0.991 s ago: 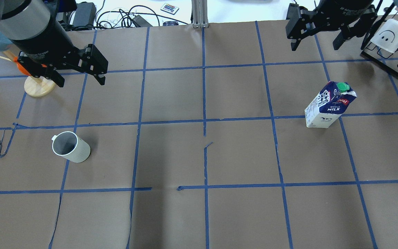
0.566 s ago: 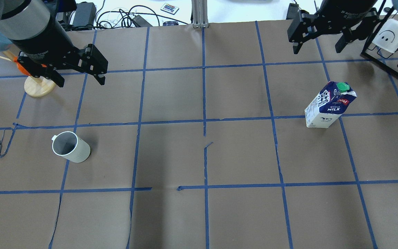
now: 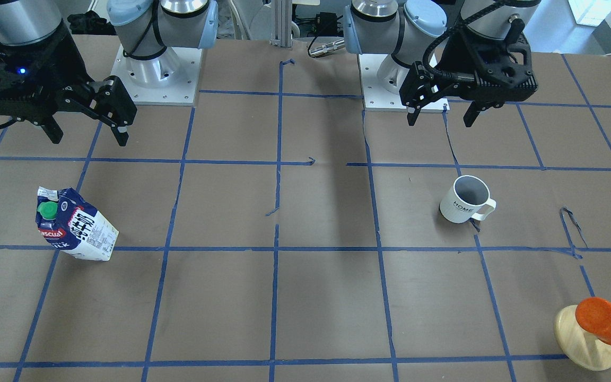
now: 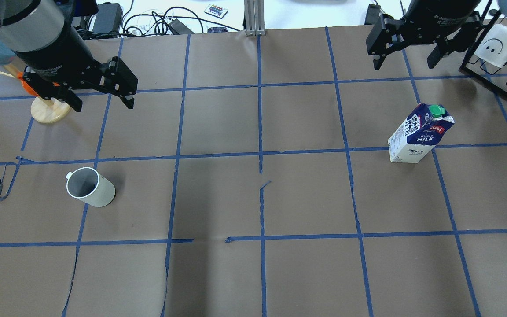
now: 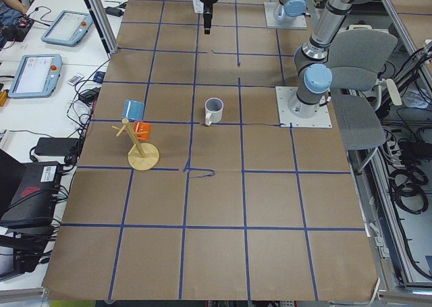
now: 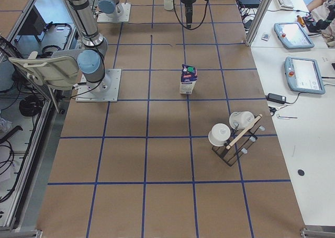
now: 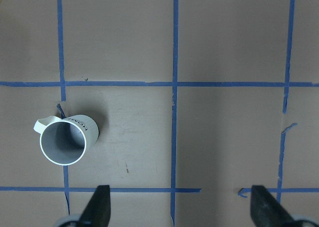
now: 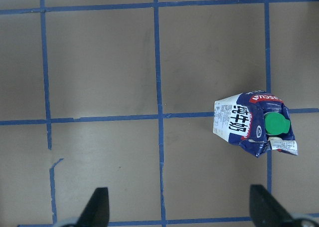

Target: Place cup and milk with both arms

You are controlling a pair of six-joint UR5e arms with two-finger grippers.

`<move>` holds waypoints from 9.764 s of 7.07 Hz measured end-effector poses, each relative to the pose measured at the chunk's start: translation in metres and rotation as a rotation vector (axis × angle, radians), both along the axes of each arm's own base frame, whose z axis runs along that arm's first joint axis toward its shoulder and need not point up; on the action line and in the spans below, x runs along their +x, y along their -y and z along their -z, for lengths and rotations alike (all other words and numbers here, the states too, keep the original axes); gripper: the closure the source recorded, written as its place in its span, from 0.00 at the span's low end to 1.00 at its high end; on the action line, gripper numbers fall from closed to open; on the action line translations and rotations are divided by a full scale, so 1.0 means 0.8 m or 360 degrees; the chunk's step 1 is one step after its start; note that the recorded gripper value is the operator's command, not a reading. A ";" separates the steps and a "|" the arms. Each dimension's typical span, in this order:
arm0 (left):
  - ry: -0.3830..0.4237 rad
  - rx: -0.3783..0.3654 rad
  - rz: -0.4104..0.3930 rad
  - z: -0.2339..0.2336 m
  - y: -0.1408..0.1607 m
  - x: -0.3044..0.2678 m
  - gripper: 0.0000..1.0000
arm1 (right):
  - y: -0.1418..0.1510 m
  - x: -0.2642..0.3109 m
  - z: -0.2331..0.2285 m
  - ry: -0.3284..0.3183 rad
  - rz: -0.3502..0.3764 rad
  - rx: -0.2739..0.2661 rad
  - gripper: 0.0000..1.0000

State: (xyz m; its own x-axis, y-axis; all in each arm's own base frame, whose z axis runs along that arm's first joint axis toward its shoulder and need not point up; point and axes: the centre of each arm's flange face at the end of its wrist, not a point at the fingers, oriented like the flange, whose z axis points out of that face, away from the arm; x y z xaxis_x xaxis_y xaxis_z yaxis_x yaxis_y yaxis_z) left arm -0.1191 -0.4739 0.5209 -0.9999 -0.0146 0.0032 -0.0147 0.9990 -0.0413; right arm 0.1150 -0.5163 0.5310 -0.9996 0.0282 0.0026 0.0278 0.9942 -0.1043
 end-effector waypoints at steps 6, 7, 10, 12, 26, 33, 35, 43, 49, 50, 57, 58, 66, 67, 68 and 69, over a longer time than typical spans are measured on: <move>0.0002 0.0006 -0.0002 0.002 -0.001 0.001 0.00 | 0.001 0.000 0.011 0.0006 0.0001 0.0023 0.00; 0.0002 0.0006 -0.0002 0.002 -0.001 0.001 0.00 | 0.001 0.000 0.011 0.0005 -0.0001 0.0022 0.00; 0.0002 0.0008 0.0000 0.003 -0.001 0.000 0.00 | 0.002 -0.001 0.011 0.0003 -0.0008 0.0019 0.00; 0.0002 0.0009 0.0000 0.003 -0.001 0.000 0.00 | 0.002 -0.001 0.011 0.0004 -0.0011 0.0017 0.00; 0.0017 0.0033 -0.0002 0.014 0.005 0.006 0.00 | 0.011 -0.007 0.020 -0.0006 -0.0058 0.0044 0.00; 0.0007 0.0202 0.0017 0.215 0.065 0.101 0.00 | 0.039 -0.128 0.088 -0.0010 0.0124 0.0080 0.00; 0.0063 0.0373 -0.0018 0.294 0.046 0.130 0.00 | 0.049 -0.161 0.142 -0.0011 0.0118 0.0071 0.00; 0.0126 0.0571 0.0040 0.356 0.017 0.164 1.00 | 0.044 -0.197 0.242 0.0021 0.0110 0.0195 0.00; 0.0036 0.0384 -0.0005 0.297 0.033 0.006 1.00 | 0.037 -0.195 0.264 0.0029 0.0023 0.0226 0.46; 0.0013 0.0373 -0.0053 0.294 0.023 -0.054 1.00 | 0.036 -0.195 0.265 0.0031 0.0022 0.0230 0.49; -0.0038 0.0370 -0.0076 0.330 -0.076 -0.318 1.00 | 0.033 -0.184 0.250 0.0031 -0.0002 0.0228 0.72; -0.0052 0.0382 -0.0071 0.335 -0.077 -0.323 1.00 | 0.031 -0.176 0.244 0.0045 -0.0013 0.0217 0.72; -0.0158 0.0293 -0.0072 0.286 -0.055 -0.322 0.00 | 0.002 -0.010 0.209 0.0150 -0.0115 0.0173 0.73; -0.0188 0.0228 -0.0065 0.255 -0.036 -0.310 0.00 | -0.004 0.006 0.206 0.0144 -0.0107 0.0179 0.73; -0.0213 0.0181 -0.0073 0.217 -0.014 -0.288 0.00 | -0.012 0.025 0.203 0.0132 -0.0103 0.0187 0.73; -0.0214 0.0179 -0.0068 0.174 0.002 -0.256 0.03 | -0.023 0.051 0.202 0.0126 -0.0064 0.0209 0.76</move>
